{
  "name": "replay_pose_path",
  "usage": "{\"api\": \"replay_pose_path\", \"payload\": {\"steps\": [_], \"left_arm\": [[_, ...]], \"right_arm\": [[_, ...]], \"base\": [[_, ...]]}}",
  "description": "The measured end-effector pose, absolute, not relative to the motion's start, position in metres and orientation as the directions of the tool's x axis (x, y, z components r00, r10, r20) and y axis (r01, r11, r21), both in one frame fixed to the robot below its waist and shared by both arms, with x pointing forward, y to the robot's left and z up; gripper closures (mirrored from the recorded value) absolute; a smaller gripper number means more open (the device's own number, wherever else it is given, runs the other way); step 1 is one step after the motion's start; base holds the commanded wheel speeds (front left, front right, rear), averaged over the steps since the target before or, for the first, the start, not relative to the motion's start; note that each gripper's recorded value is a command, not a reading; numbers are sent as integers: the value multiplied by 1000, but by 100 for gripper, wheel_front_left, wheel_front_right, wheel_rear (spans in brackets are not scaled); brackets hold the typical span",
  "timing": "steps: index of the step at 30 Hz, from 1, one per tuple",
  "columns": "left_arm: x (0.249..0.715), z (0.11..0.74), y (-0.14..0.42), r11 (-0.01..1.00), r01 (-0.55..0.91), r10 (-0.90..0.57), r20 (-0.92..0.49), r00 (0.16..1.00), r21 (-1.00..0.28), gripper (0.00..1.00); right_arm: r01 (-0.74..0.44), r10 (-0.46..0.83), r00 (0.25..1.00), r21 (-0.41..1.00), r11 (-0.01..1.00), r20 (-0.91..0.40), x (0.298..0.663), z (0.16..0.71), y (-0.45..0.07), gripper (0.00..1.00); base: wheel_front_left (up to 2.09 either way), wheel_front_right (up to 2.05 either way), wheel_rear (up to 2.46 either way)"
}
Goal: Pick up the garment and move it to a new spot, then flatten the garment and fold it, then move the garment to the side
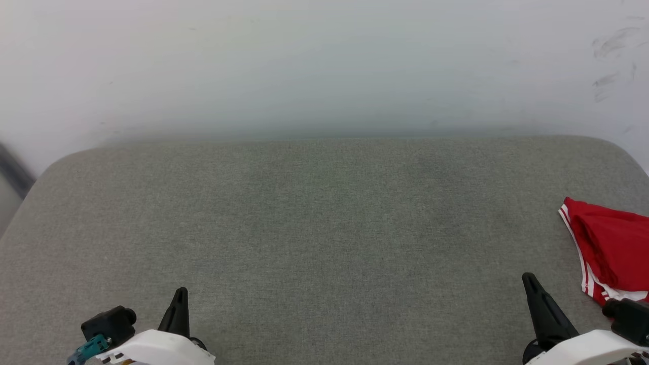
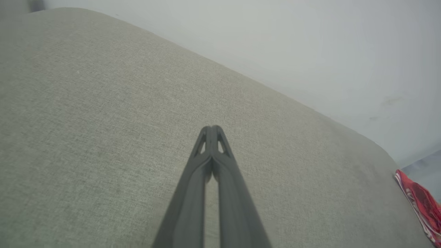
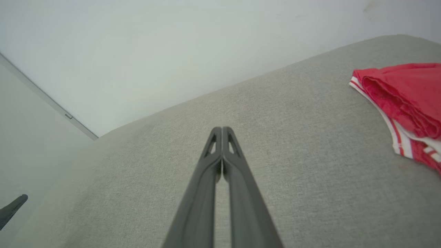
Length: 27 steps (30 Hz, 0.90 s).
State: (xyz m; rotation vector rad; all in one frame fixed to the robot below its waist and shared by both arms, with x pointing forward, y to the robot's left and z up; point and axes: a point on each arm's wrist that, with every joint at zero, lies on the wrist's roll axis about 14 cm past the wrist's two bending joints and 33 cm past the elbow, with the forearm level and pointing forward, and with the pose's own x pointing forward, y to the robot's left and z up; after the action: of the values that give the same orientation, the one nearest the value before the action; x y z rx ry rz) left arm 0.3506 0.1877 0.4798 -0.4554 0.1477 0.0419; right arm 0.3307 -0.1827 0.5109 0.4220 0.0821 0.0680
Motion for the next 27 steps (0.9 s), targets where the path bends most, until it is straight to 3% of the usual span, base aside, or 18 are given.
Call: {"api": "replay_pose_path", "payload": {"steps": [27], "left_arm": [[366,482,189,657,-121,-16,-174,985,-744,100]], "right_arm": [[-30,76,997,738,674,-29,350,511,-186,100]], "base": [[0,0,0]]}}
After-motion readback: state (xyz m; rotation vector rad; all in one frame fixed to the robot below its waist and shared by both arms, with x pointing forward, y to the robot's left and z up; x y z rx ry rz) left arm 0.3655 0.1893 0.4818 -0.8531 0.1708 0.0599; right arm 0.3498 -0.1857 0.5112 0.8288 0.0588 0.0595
